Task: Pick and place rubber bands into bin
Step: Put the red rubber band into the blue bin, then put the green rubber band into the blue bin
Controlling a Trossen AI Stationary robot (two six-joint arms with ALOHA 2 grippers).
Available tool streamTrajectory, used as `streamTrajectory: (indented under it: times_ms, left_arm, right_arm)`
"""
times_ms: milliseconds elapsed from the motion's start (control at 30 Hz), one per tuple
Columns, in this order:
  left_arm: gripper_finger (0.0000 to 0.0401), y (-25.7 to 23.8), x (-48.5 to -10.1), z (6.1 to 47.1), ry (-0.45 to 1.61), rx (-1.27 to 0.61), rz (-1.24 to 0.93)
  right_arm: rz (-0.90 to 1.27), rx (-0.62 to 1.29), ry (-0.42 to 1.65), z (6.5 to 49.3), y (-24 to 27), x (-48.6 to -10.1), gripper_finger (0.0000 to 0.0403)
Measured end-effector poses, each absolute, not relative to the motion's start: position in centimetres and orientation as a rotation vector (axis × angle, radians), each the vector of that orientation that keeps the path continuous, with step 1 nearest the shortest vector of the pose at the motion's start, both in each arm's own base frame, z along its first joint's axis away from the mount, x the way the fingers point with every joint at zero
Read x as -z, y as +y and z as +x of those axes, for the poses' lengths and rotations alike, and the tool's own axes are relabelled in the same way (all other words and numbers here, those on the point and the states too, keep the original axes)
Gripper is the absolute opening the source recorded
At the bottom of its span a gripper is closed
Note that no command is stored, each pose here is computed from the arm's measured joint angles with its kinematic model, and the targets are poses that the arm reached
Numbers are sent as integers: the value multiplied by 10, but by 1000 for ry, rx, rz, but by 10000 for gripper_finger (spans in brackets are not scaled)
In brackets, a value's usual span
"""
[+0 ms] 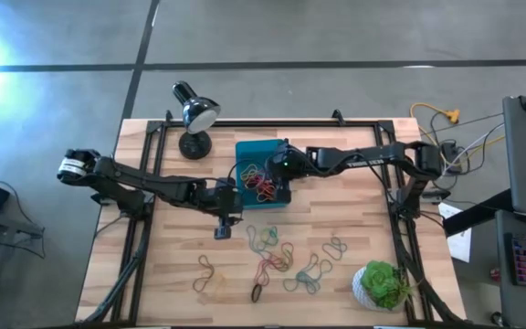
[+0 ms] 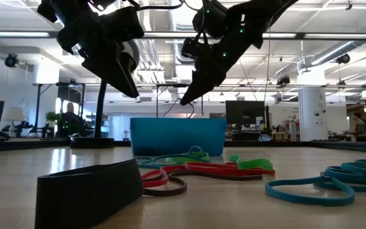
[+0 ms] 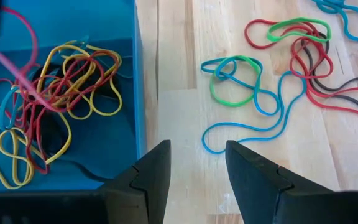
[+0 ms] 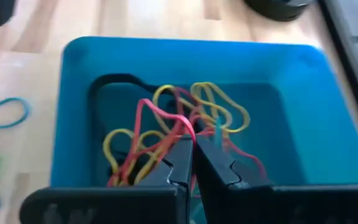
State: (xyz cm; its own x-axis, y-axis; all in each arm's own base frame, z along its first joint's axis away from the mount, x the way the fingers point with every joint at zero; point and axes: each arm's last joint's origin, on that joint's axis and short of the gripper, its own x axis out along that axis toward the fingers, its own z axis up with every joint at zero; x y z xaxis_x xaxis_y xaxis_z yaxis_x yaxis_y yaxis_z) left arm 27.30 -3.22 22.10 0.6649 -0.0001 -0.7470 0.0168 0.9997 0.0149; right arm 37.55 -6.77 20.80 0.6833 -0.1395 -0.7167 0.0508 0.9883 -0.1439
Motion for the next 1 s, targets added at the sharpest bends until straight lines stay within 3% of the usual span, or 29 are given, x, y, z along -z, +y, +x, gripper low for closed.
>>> streamTrajectory:
  times_ms: [500,667,1000]
  left_arm:
    - [138,-32,-221,274,837,11,21]
    - [138,-32,-221,273,837,14,27]
    - [138,-32,-220,273,836,15,29]
  right_arm:
    - [-52,72,897,368,-67,-204,134]
    - [-31,30,975,355,-49,-214,141]
    - [35,-243,985,336,18,-233,123]
